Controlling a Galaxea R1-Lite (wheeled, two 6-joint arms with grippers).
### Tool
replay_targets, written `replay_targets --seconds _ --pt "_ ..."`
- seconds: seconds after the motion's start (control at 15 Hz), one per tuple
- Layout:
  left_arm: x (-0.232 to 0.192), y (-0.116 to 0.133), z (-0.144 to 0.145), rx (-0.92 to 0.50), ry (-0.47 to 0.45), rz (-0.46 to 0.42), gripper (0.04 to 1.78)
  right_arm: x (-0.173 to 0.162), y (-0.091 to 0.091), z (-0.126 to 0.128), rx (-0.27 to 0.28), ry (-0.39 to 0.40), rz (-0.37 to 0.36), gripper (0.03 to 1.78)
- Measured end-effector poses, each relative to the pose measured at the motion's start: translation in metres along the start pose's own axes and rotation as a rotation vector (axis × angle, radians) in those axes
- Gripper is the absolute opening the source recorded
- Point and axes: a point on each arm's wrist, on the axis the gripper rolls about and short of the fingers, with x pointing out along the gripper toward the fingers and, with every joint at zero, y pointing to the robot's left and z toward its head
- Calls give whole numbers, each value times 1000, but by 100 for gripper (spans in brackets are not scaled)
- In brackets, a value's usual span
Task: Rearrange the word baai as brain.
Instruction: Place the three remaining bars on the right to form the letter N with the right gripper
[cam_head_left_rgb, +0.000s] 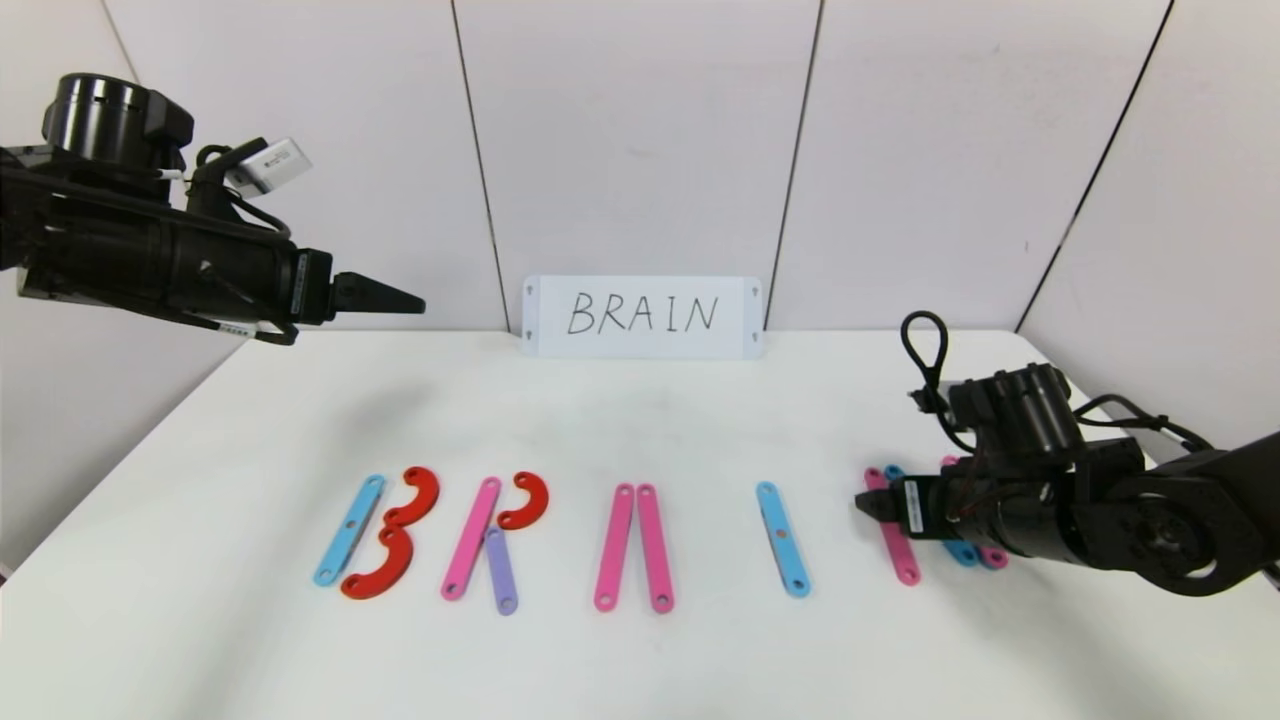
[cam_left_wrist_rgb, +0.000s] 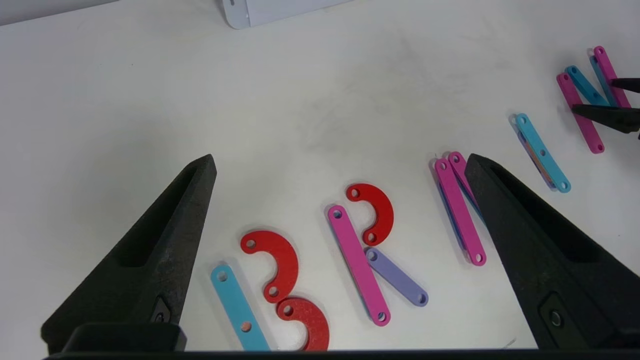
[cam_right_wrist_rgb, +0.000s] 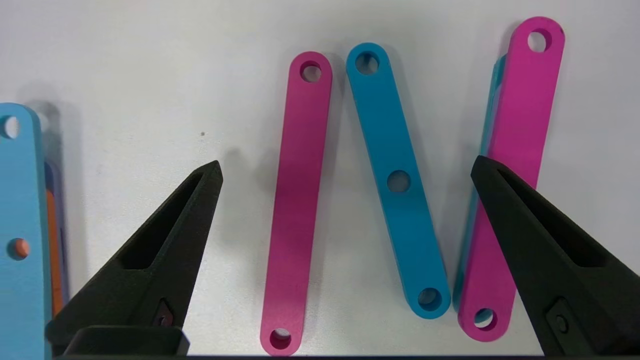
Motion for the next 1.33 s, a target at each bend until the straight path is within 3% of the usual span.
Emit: replay_targets --seconds 0.2,0.6,1.33 --pt "0 0 0 -1 0 0 174 -6 1 5 4 -28 11 174" --pt "0 0 0 -1 0 0 174 -7 -13 12 28 -45 -35 174" --pt "0 0 0 -1 1 -1 174 5 -30 11 78 -7 -13 174"
